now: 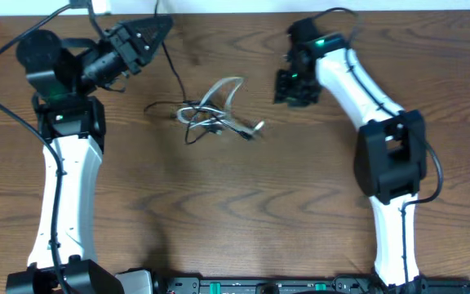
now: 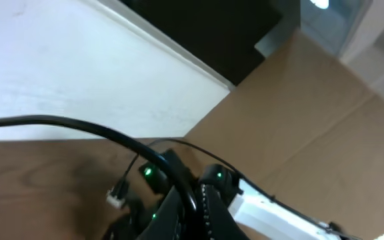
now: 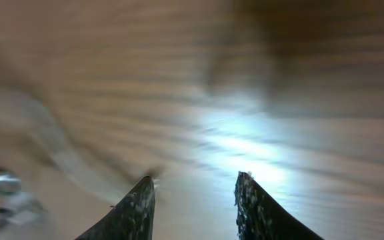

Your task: Untangle cables

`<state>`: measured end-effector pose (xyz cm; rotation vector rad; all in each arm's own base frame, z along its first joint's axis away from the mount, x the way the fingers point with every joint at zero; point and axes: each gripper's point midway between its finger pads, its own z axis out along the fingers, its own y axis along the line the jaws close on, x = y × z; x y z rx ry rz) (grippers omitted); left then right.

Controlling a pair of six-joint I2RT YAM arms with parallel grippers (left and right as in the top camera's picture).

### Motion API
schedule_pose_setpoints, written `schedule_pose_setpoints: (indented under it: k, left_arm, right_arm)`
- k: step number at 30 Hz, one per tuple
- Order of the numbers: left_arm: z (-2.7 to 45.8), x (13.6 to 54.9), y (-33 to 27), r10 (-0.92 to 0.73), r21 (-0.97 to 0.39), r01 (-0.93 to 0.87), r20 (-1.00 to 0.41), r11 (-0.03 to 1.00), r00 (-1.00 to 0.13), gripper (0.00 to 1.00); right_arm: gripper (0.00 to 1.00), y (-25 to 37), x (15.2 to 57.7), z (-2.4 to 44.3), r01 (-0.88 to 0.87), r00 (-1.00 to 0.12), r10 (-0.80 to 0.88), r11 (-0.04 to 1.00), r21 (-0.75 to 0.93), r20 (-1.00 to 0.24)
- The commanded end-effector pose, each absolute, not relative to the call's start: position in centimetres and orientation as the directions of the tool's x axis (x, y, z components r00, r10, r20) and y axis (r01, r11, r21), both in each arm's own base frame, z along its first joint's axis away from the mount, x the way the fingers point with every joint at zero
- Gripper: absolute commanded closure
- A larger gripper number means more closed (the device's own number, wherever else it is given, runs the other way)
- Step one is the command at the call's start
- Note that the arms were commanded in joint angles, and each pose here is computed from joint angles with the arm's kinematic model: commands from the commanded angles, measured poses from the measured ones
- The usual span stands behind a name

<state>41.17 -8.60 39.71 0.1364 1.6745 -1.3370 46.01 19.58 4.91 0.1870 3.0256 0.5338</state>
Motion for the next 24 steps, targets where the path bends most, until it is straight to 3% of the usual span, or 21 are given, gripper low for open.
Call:
schedule_pose_setpoints:
  k: [1, 3, 4, 6, 8, 20, 22, 24]
  left_arm:
    - [41.4, 40.0, -9.4, -0.440, -0.718, 0.607, -0.692, 0.341, -0.572, 0.92]
    - [41.4, 39.9, -10.0, -0.435, -0.718, 0.611, -0.693, 0.335, -0.576, 0.92]
    - [41.4, 39.9, -10.2, -0.436, -0.718, 0.611, -0.692, 0.333, -0.576, 0.93]
    - [41.4, 40.0, -10.4, -0.439, -0.719, 0.610, -0.691, 0.334, -0.574, 0.93]
    - [41.4, 40.0, -10.4, -0.439, -0.719, 0.610, -0.691, 0.334, -0.574, 0.93]
    - [41.4, 40.0, -10.4, -0.439, -0.719, 0.609, -0.691, 0.334, -0.574, 0.93]
    - [41.4, 40.0, -10.4, -0.439, -0.719, 0.610, -0.691, 0.334, -0.574, 0.93]
    - [41.4, 40.0, -10.4, -0.439, -0.719, 0.610, -0.691, 0.334, -0.574, 0.92]
  right_arm:
    - [0.62, 20.3, 46.7, 6.0, -0.053, -0.995, -0.009, 0.877, 0.477, -0.095]
    - [0.56, 22.5, 46.6, 7.6, -0.182, -0.982, -0.109, 0.778, 0.601, -0.156]
    - [0.47, 24.5, 46.2, 9.2, -0.299, -0.954, -0.193, 0.669, 0.681, -0.230]
    - [0.38, 27.2, 44.8, 11.6, -0.468, -0.882, -0.300, 0.476, 0.745, -0.363]
    - [0.32, 28.7, 44.0, 12.7, -0.541, -0.836, -0.336, 0.377, 0.751, -0.434]
    - [0.24, 33.8, 42.2, 14.3, -0.600, -0.786, -0.370, 0.261, 0.756, -0.496]
    - [0.27, 34.0, 42.1, 14.2, -0.603, -0.783, -0.373, 0.259, 0.755, -0.497]
    - [0.47, 34.3, 41.8, 13.6, -0.606, -0.781, -0.390, 0.288, 0.741, -0.487]
